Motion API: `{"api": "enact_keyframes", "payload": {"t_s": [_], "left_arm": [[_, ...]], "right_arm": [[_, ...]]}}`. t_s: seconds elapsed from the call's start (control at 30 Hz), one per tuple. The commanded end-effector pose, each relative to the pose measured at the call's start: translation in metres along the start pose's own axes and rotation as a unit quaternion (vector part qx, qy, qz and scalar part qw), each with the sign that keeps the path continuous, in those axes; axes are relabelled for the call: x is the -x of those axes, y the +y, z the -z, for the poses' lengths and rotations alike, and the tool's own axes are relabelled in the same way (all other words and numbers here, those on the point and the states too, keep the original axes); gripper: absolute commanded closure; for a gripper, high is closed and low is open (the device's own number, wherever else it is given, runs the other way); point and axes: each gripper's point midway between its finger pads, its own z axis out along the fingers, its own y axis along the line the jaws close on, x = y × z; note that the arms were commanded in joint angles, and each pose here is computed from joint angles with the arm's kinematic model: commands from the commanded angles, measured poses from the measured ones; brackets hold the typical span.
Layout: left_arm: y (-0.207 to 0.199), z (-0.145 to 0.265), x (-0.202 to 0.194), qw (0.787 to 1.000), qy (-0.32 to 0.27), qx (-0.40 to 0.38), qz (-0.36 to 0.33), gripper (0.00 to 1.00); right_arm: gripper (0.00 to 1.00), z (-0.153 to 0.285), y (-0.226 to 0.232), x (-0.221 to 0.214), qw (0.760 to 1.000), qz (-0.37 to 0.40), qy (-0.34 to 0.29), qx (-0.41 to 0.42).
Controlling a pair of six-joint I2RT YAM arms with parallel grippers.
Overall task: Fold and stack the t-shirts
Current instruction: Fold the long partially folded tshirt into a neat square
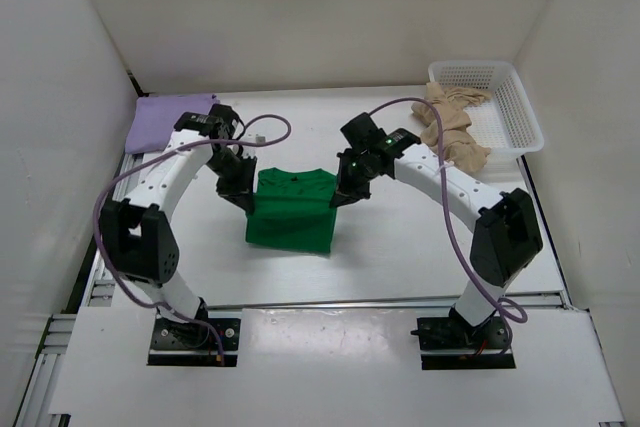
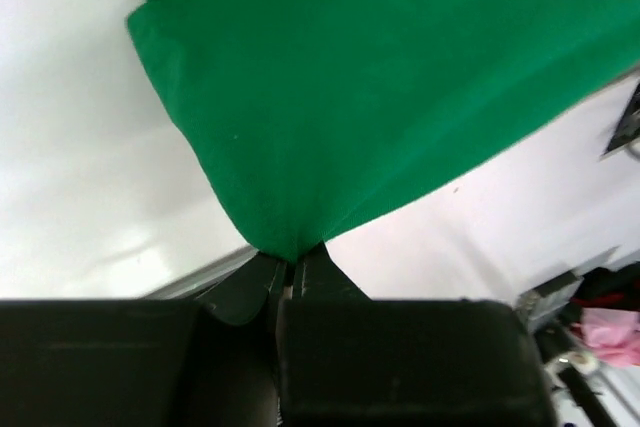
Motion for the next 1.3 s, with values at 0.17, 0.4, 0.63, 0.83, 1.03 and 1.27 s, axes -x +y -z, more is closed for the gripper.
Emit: {"api": "enact_keyframes", "payload": {"t_s": [0.17, 0.4, 0.63, 0.83, 1.03, 1.27], "left_arm": [[-0.011, 0.019, 0.051, 0.996, -0.065, -0.057, -0.005, 0.9], [0.005, -0.002, 0.067, 0.997, -0.042, -0.056, 0.016, 0.9], [0.029, -0.023, 0.107, 0.997, -0.068, -0.027, 0.012, 0.9], [0.064, -0.04, 0.139, 0.996, -0.084, 0.021, 0.02, 0.88], [0.111, -0.049, 0.163, 0.991, -0.104, 0.075, 0.043, 0.9], [0.131, -0.058, 0.164, 0.99, -0.1, 0.078, 0.062, 0.86]], "right_arm": [[1.0, 0.024, 0.004, 0.025, 0.999, -0.02, -0.028, 0.009], [1.0, 0.003, -0.018, 0.054, 0.998, -0.065, -0.023, 0.004], [0.98, -0.018, -0.016, 0.11, 0.996, -0.072, -0.046, 0.015], [0.83, -0.059, -0.028, 0.152, 0.995, -0.093, -0.04, 0.02], [0.57, -0.085, -0.035, 0.208, 0.988, -0.108, -0.086, 0.071], [0.67, -0.065, -0.028, 0.224, 0.985, -0.047, -0.125, 0.107]]}}
